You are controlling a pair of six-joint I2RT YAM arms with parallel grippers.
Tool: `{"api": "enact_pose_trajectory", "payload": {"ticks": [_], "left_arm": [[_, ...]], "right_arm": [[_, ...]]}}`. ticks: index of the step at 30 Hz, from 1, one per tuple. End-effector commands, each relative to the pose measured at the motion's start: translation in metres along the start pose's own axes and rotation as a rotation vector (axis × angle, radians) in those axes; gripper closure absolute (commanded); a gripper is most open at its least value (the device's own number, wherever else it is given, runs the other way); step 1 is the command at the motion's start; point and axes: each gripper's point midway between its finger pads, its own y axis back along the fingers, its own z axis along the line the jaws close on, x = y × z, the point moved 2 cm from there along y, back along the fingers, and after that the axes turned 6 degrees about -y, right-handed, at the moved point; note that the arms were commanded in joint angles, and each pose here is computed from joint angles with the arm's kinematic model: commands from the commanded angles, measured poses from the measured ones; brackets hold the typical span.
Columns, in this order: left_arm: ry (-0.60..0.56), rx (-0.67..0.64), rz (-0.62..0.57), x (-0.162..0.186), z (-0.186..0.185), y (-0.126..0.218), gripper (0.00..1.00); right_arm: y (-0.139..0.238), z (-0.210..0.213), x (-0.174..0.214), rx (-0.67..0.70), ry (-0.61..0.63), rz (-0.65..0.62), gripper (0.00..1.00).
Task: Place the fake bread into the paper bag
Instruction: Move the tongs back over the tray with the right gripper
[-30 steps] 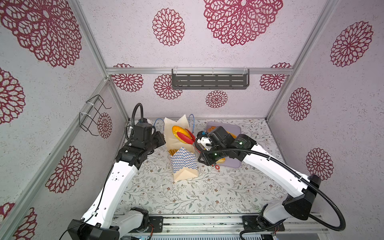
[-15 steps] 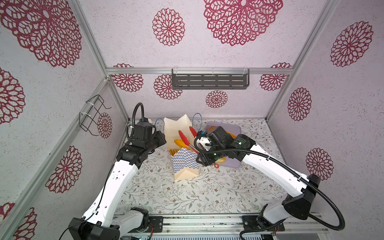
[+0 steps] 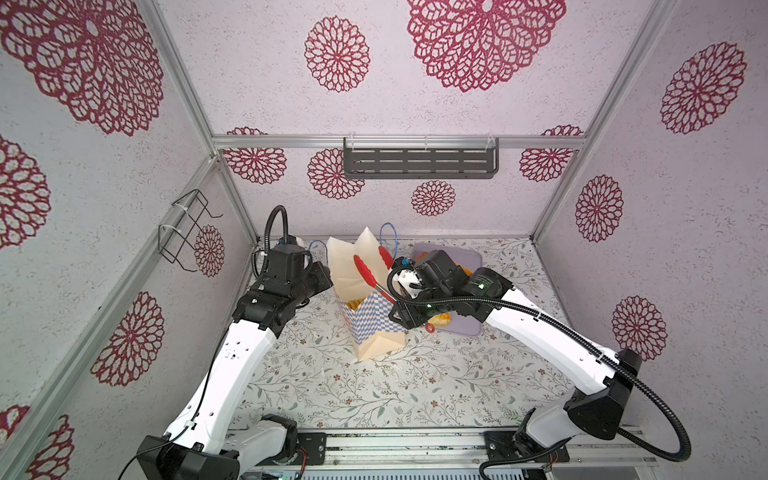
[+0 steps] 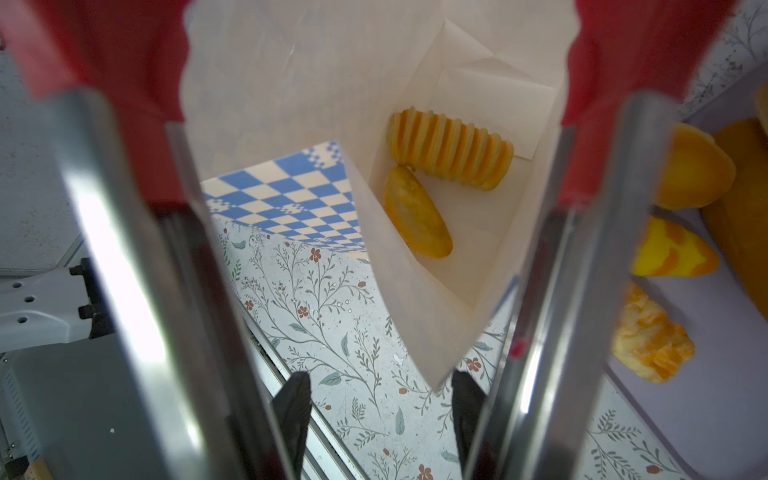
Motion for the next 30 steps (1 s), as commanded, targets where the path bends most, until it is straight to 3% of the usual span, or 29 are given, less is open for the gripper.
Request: {"api": "enact_pose_trajectory", "payload": {"ticks": [1,7,11,19,24,26,30], "left_arm": [[0.001,0.031,-0.045,-0.014,-0.009,0.007,0.8],[-0.023,0.008,-0.056,-0.022,-0.009,0.009,0.85],[-0.045,-0.006,-0.054,-0.028,-0.009,0.008,0.89],[-0.062,-0.031,-0.081,-0.043,-0.007,0.016,0.93],[-0.067,-0.032,-0.081,-0.047,-0.007,0.016,0.94],[-0.068,-0.031,-0.08,-0.047,-0.007,0.016,0.89],[-0.06,-0.023,-0.078,-0.045,-0.006,0.014,0.49]], "right_arm": [[0.057,0.016,-0.039,-0.027,0.039,-0.237,0.44],[0.108,-0.016,-0.052,0.059,-0.029,-0.4,0.45],[0.118,-0.062,-0.044,0.108,-0.152,-0.417,0.45],[0.081,-0.14,-0.005,0.188,-0.382,-0.291,0.47],[0.047,-0.164,0.01,0.064,-0.54,-0.215,0.49],[0.035,-0.169,0.011,0.012,-0.588,-0.205,0.49],[0.01,-0.18,0.015,-0.071,-0.685,-0.166,0.5]]}}
